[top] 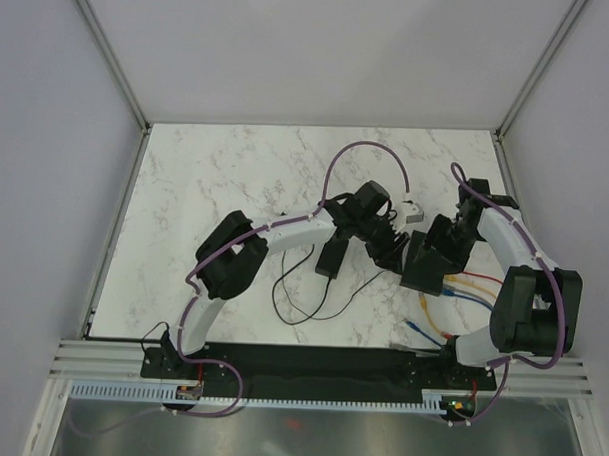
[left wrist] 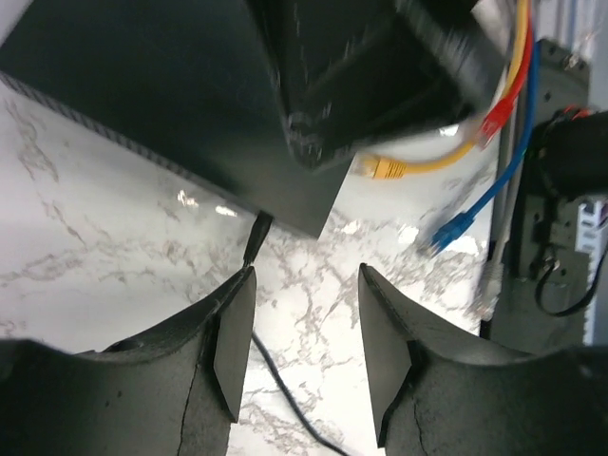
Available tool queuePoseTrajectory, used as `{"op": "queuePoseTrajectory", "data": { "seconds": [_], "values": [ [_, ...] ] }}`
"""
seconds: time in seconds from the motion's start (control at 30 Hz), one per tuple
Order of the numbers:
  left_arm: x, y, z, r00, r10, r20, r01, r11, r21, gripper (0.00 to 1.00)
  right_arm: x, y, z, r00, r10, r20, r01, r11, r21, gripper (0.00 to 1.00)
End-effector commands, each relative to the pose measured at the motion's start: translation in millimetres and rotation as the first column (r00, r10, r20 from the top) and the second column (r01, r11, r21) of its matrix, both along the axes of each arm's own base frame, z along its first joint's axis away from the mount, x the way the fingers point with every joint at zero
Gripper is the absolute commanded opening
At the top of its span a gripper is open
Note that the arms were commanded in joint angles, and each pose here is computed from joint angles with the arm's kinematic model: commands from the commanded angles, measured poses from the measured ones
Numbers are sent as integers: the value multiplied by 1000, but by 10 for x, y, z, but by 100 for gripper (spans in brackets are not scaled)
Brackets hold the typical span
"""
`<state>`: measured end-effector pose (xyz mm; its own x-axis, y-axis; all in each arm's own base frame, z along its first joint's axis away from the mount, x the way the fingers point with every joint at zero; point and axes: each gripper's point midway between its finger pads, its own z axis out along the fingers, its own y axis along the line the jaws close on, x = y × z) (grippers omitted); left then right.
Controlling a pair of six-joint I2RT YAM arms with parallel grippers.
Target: Pull the plug from the switch port
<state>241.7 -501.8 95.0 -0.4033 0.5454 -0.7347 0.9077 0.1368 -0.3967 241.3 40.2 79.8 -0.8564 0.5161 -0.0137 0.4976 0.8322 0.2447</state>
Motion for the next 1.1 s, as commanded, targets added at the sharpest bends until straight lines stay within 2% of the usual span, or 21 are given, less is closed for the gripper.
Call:
{"op": "queuePoseTrajectory", "data": {
  "seconds": [0.0, 0.23, 0.43, 0.57, 0.8, 1.07],
  "values": [
    [110, 21, 181, 976, -52, 211, 69, 995, -72, 55, -9, 53, 80, 999, -44, 0, 44, 998, 49, 68],
    [144, -5, 45, 925, -146, 351, 186, 979, -82, 54, 19, 7, 93, 991, -126, -52, 130, 989, 76, 66],
    [239, -79, -8, 898, -127, 421, 175, 981, -79, 52, 120, 5, 107, 986, -153, -58, 158, 984, 82, 60],
    [200, -134, -80, 888, -143, 438, 189, 980, -64, 45, 191, 13, 110, 987, -155, -48, 159, 983, 91, 59],
    [49, -168, -214, 844, -187, 503, 228, 973, -22, 42, 270, 40, 56, 988, -144, -50, 149, 982, 115, 59],
    [199, -128, -317, 806, -159, 570, 178, 984, 22, 37, 420, 43, 91, 989, -144, -36, 148, 980, 133, 58]
  ]
}}
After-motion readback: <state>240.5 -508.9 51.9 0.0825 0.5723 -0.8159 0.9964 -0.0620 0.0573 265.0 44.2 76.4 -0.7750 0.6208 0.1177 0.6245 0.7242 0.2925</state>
